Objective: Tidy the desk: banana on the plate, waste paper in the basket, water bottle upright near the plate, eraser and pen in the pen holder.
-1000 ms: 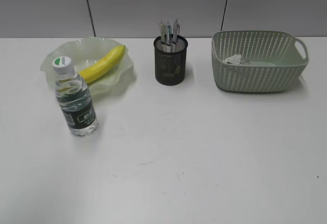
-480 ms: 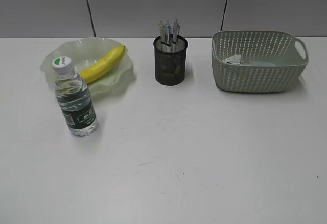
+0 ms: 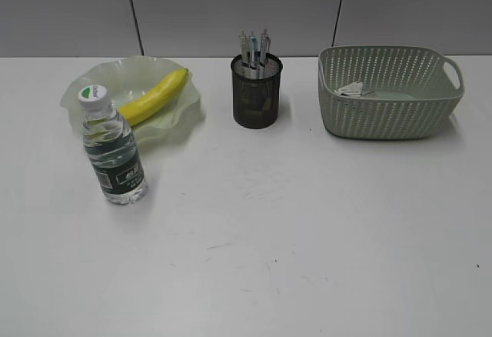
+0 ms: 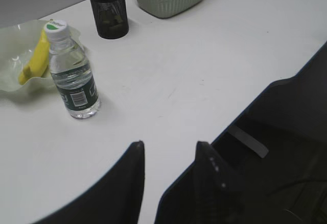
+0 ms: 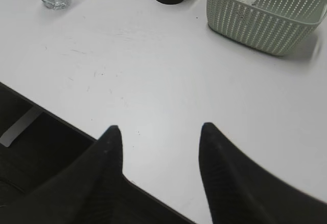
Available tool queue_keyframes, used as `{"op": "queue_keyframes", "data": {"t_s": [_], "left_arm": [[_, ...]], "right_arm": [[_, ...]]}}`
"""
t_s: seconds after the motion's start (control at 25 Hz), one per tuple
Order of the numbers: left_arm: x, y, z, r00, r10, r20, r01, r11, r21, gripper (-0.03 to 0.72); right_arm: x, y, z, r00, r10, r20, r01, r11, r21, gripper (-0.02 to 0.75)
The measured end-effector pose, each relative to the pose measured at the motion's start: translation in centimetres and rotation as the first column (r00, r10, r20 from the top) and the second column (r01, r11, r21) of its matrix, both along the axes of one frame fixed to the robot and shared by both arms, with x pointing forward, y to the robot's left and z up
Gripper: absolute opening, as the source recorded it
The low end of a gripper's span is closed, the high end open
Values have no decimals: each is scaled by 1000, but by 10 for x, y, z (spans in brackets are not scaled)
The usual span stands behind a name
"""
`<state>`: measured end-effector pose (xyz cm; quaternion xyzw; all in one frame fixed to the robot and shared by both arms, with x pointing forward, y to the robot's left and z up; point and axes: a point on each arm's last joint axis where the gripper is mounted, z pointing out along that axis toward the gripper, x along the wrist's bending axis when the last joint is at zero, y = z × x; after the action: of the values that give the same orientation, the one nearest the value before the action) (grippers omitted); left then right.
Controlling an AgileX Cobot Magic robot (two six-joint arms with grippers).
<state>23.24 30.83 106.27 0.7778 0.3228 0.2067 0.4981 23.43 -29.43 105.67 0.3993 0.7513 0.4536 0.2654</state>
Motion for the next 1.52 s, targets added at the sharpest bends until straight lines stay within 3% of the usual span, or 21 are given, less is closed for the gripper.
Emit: {"op": "queue_keyframes", "data": {"t_s": [0.92,1.12,1.28,1.52], "left_arm": [[-1,-1,0,1000,-27,6,27,1000,3,242],[-2,-2,0,995,101,6,-101,995,3,241],[-3,-4,0,953,302,6,-302,953,3,241],[-4,-7,0,829,559,6,-559,829,3,240]], "right_arm": [[0,0,0,1000,1,-1,-1,1000,2,393],[0,1,0,997,-81,-2,81,997,4,393],[1,1,0,972,-235,-2,235,972,5,393],[3,2,0,905,-425,-3,425,905,5,393]]}}
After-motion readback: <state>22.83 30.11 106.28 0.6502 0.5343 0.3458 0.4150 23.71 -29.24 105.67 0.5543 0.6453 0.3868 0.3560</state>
